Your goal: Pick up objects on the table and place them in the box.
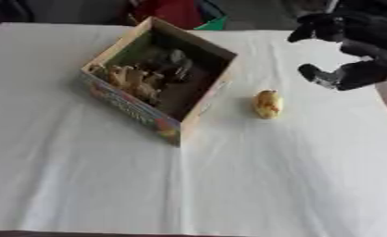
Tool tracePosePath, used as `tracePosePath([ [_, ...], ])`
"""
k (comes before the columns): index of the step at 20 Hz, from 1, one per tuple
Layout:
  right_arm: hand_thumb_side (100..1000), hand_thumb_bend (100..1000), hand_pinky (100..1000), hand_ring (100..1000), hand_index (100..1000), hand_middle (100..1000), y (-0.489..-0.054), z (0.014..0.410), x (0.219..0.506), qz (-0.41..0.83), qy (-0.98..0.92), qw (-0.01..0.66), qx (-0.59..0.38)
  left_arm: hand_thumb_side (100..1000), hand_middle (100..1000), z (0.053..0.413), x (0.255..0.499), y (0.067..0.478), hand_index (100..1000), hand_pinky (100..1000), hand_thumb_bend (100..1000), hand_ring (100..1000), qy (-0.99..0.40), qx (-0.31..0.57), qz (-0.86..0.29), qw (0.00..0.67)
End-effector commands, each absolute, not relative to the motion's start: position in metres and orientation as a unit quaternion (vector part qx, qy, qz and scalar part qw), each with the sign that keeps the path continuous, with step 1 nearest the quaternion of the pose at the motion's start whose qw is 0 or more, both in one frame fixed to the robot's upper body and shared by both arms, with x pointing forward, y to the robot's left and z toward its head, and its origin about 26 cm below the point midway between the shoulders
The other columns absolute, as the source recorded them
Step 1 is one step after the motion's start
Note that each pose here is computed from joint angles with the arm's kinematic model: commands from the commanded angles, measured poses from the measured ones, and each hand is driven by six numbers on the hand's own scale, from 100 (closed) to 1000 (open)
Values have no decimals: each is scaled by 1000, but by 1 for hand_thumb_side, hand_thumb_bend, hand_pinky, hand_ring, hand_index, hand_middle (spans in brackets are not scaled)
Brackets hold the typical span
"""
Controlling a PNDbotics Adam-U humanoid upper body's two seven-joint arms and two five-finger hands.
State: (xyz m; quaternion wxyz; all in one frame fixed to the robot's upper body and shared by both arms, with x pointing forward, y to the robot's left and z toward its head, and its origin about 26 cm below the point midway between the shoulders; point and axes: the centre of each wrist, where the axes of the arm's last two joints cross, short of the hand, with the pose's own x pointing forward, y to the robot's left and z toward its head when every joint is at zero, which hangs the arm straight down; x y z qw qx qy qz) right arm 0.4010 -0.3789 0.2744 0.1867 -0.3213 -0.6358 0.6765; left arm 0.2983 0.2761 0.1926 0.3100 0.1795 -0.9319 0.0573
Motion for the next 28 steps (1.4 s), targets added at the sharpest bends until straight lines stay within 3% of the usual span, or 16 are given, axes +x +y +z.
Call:
tracePosePath([
  [1,845,333,889,1000,984,859,-382,283,404,694,-612,195,-326,833,692,199,296,274,800,633,100,688,-935,178,51,302],
  [5,844,339,891,1000,986,863,-381,282,407,705,-600,200,-321,832,692,200,297,274,800,633,100,688,-935,178,50,303],
  [6,813,412,910,1000,1000,925,-380,281,408,709,-594,201,-322,828,689,200,297,274,798,632,100,686,-935,178,51,304],
  [7,801,427,914,1000,1000,944,-379,280,408,715,-586,202,-324,826,686,200,297,274,797,633,100,686,-934,178,52,305],
  [12,708,375,909,1000,1000,942,-378,270,413,725,-571,214,-320,818,679,200,297,272,795,637,100,684,-933,176,53,308],
  [28,763,410,858,1000,1000,848,-373,236,432,710,-557,291,-316,811,660,199,298,268,779,660,100,678,-931,172,52,316],
])
